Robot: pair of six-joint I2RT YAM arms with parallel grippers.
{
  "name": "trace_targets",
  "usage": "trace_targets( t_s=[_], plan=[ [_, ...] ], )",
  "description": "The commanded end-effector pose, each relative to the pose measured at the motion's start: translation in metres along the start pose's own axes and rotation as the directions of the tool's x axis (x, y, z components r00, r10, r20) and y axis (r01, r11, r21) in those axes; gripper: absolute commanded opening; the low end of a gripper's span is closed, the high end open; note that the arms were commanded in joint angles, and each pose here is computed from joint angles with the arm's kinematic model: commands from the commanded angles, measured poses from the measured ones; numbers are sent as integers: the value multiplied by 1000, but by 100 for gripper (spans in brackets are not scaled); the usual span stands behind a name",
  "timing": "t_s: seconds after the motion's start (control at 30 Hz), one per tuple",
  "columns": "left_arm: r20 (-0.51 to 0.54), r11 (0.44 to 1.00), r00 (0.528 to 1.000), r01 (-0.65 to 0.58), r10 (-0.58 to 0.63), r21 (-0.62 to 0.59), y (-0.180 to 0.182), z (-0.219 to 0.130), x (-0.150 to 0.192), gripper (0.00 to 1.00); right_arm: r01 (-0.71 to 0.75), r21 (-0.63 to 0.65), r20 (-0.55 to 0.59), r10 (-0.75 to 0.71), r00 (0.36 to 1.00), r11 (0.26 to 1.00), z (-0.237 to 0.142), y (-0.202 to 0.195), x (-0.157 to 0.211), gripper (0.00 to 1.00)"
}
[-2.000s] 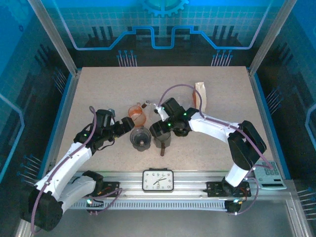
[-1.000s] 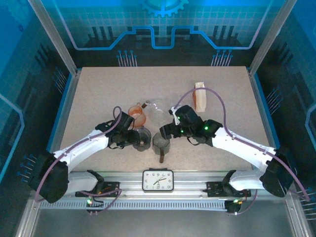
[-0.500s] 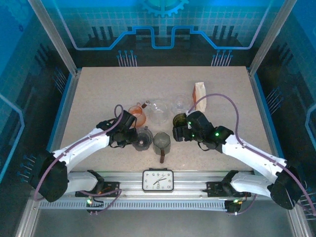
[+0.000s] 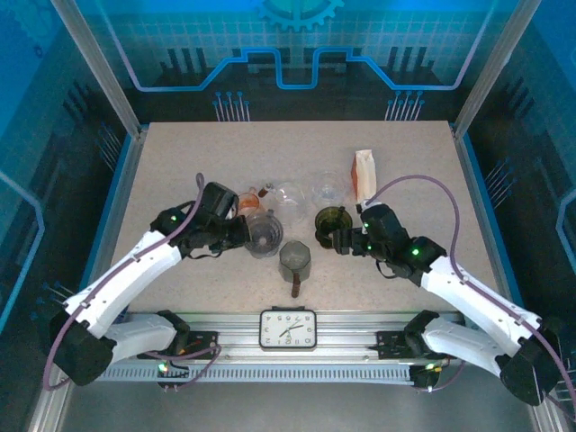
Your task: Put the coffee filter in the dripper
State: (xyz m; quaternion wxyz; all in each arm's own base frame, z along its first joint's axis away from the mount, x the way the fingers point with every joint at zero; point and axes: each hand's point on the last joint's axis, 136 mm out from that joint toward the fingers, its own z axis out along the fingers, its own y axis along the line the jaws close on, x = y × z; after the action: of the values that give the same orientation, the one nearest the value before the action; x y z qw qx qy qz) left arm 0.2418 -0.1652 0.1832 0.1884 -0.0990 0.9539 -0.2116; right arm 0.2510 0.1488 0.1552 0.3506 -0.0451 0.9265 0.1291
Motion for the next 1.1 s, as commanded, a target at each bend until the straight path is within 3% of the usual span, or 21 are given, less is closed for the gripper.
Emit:
trace_targets(
  t_s=[0.0, 0.23, 0.57, 1.07],
  plan=[
    [-119, 992, 992, -37, 51, 121, -31, -15, 17, 0, -22, 45, -16, 22, 1000, 999, -2, -16, 9, 90],
    [-201, 974, 969, -101, 143, 202, -76, -18, 30, 0, -35, 57, -27, 37, 999, 998, -5, -23, 16, 90],
    [-263, 984, 950, -140, 165, 112, -64, 6, 36, 0, -37, 69, -32, 39, 999, 997, -9, -28, 20, 90],
    [-264, 982, 948, -151, 175, 110, -65, 33, 33, 0, -37, 67, -44, 40, 998, 997, -7, -27, 22, 90]
  ],
)
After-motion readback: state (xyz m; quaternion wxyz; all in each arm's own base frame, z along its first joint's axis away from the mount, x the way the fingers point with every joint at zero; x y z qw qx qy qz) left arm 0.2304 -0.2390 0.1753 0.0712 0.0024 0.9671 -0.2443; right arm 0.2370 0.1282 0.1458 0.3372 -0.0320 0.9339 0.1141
